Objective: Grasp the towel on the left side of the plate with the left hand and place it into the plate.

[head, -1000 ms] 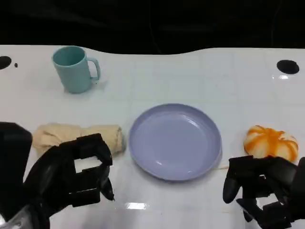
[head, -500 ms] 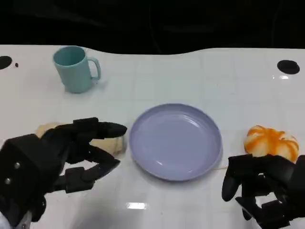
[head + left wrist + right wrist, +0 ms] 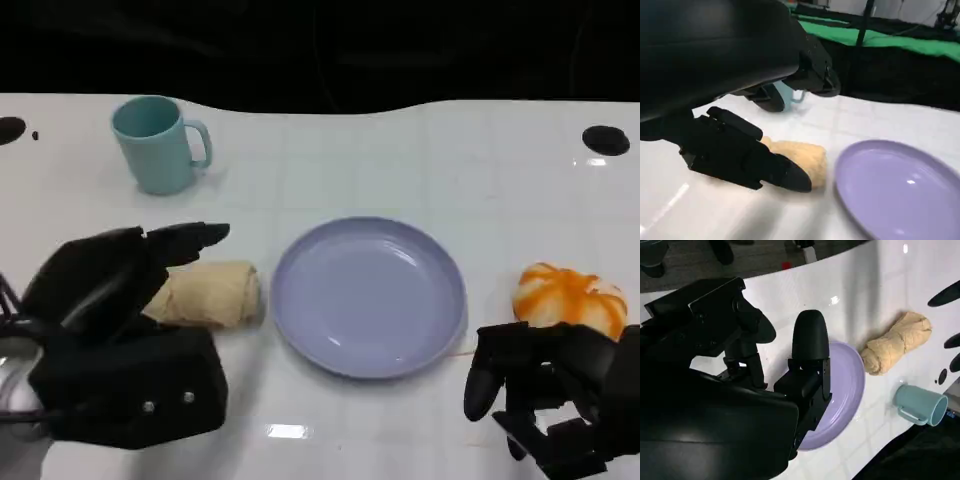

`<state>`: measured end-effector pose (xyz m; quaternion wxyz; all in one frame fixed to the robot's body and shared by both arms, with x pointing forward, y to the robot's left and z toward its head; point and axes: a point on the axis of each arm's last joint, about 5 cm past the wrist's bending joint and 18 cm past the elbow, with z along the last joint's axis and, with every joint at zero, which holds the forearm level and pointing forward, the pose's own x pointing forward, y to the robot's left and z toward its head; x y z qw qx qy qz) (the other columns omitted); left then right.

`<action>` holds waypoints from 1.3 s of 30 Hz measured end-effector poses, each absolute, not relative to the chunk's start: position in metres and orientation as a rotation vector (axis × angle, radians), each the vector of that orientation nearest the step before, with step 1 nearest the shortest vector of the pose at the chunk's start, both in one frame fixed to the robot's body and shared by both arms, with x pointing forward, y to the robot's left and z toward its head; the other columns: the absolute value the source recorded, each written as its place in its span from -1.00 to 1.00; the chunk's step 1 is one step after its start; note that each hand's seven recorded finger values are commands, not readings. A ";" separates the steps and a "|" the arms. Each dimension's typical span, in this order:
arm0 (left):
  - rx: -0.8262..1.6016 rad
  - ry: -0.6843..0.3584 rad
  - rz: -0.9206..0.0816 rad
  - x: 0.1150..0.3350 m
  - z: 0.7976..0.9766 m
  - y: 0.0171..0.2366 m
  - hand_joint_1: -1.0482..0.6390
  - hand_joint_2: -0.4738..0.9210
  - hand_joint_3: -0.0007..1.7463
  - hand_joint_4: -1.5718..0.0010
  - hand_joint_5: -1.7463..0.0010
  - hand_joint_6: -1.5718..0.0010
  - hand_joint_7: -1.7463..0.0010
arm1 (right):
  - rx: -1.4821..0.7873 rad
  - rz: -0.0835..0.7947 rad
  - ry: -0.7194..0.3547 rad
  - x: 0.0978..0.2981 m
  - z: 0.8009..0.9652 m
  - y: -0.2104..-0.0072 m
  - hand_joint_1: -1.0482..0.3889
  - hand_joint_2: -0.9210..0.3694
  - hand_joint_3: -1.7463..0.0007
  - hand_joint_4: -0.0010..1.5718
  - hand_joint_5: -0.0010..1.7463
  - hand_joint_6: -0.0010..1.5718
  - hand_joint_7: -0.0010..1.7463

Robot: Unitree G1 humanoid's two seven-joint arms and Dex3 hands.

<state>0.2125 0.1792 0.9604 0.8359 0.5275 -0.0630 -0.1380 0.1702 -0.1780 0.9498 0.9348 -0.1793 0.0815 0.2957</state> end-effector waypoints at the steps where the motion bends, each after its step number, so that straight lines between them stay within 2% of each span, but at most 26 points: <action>1: 1.152 -0.134 -0.292 0.215 0.960 0.177 -0.48 0.98 -1.00 0.68 0.68 0.64 1.00 | -0.367 0.604 0.167 0.170 0.950 -0.178 0.51 -0.51 -0.21 -0.11 0.92 -0.12 0.62; 9: 1.364 -0.026 -0.319 0.243 0.956 0.160 -0.47 0.94 -1.00 0.53 0.82 0.53 0.98 | -0.363 0.606 0.167 0.169 0.949 -0.177 0.51 -0.50 -0.21 -0.11 0.93 -0.12 0.63; 19: 1.428 0.123 -0.407 0.274 0.928 0.149 -0.47 0.93 -1.00 0.46 0.83 0.52 0.99 | -0.361 0.609 0.159 0.167 0.951 -0.176 0.51 -0.50 -0.21 -0.11 0.93 -0.12 0.62; 25: 1.478 0.201 -0.439 0.291 0.915 0.147 -0.45 0.99 -0.98 0.33 0.85 0.46 0.98 | -0.361 0.610 0.154 0.167 0.952 -0.176 0.51 -0.51 -0.21 -0.11 0.94 -0.12 0.62; 30: 1.492 0.215 -0.453 0.300 0.902 0.145 -0.36 1.00 -0.90 0.19 0.84 0.27 0.93 | -0.360 0.608 0.161 0.167 0.952 -0.176 0.51 -0.50 -0.21 -0.11 0.92 -0.12 0.63; 33: 1.463 0.214 -0.451 0.300 0.892 0.146 -0.27 1.00 -0.86 0.04 0.80 0.15 0.90 | -0.359 0.609 0.161 0.167 0.952 -0.176 0.51 -0.50 -0.21 -0.11 0.92 -0.12 0.63; 35: 1.451 0.199 -0.445 0.300 0.888 0.146 -0.18 1.00 -0.84 -0.15 0.72 -0.01 0.85 | -0.358 0.610 0.161 0.167 0.952 -0.176 0.51 -0.50 -0.21 -0.11 0.92 -0.12 0.63; 36: 1.447 0.187 -0.440 0.300 0.887 0.148 -0.13 1.00 -0.81 -0.18 0.52 -0.13 0.87 | -0.358 0.610 0.162 0.166 0.952 -0.176 0.51 -0.50 -0.21 -0.11 0.92 -0.12 0.63; 37: 1.438 0.170 -0.433 0.300 0.885 0.149 -0.09 1.00 -0.80 -0.10 -0.03 -0.27 0.90 | -0.358 0.609 0.163 0.166 0.952 -0.176 0.51 -0.50 -0.21 -0.11 0.93 -0.13 0.63; 38: 1.427 0.149 -0.424 0.299 0.883 0.150 -0.08 1.00 -0.79 -0.07 -0.19 -0.31 0.91 | -0.358 0.609 0.163 0.166 0.952 -0.176 0.51 -0.50 -0.21 -0.11 0.93 -0.13 0.63; 39: 1.419 0.131 -0.418 0.299 0.882 0.150 -0.05 1.00 -0.76 -0.03 -0.49 -0.41 0.89 | -0.358 0.609 0.163 0.166 0.952 -0.176 0.51 -0.50 -0.21 -0.11 0.93 -0.13 0.64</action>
